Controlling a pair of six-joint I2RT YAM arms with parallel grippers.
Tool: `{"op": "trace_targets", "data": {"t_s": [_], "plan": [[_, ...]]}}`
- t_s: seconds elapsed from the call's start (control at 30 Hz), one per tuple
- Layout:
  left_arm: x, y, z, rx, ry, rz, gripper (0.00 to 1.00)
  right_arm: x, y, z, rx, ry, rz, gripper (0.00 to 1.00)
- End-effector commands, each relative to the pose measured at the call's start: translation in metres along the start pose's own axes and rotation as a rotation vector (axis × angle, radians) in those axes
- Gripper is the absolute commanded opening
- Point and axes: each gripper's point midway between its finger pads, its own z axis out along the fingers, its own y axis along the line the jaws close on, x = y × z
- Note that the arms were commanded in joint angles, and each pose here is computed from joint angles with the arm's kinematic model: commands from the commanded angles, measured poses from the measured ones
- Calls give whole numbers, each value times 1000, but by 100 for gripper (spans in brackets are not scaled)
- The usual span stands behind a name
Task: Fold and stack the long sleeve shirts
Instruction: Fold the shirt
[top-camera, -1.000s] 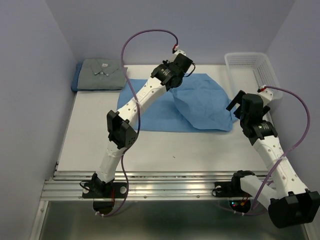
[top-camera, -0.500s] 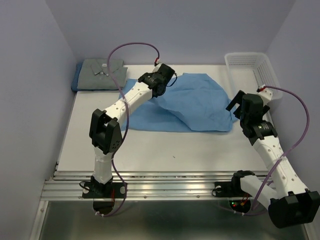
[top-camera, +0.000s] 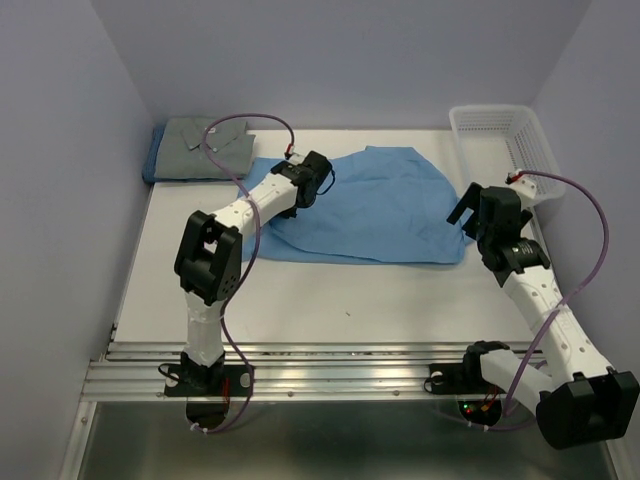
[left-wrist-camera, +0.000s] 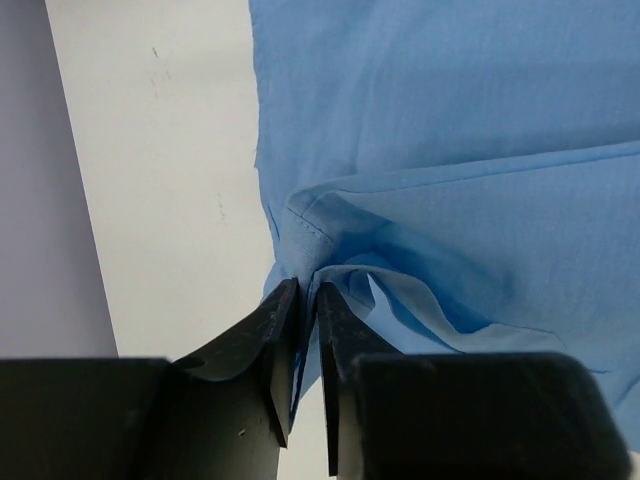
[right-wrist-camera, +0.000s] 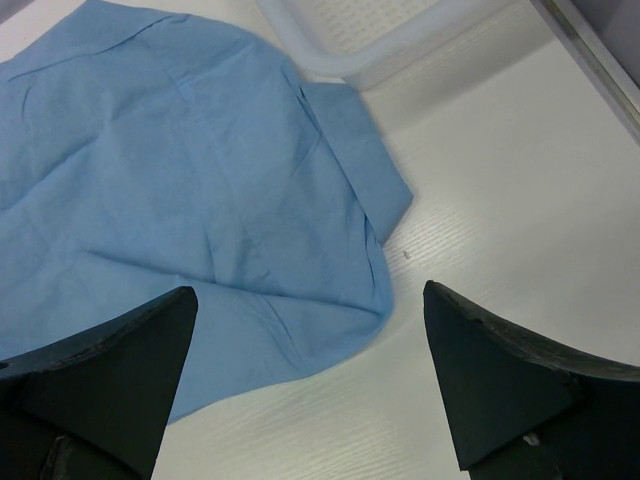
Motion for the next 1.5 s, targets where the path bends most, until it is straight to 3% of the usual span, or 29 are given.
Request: {"op": "trace_targets", "data": {"t_s": [0.0, 0.23, 0.87, 1.0, 1.07, 1.4, 1.47], "plan": [[7, 19, 2, -68, 33, -45, 26, -4, 5, 2, -21, -17, -14, 100], [15, 27, -4, -66, 69, -76, 36, 1, 6, 5, -22, 1, -23, 100], [29, 45, -23, -11, 160, -166, 31, 22, 13, 18, -44, 83, -67, 100], [10, 48, -37, 83, 129, -221, 32, 24, 14, 19, -47, 90, -75, 100], [8, 48, -38, 109, 117, -209, 38, 27, 13, 20, -43, 98, -79, 100], [63, 55, 10, 10, 264, -199, 41, 38, 14, 26, -47, 133, -100, 100], [75, 68, 17, -64, 286, -215, 62, 41, 18, 25, -75, 158, -115, 100]]}}
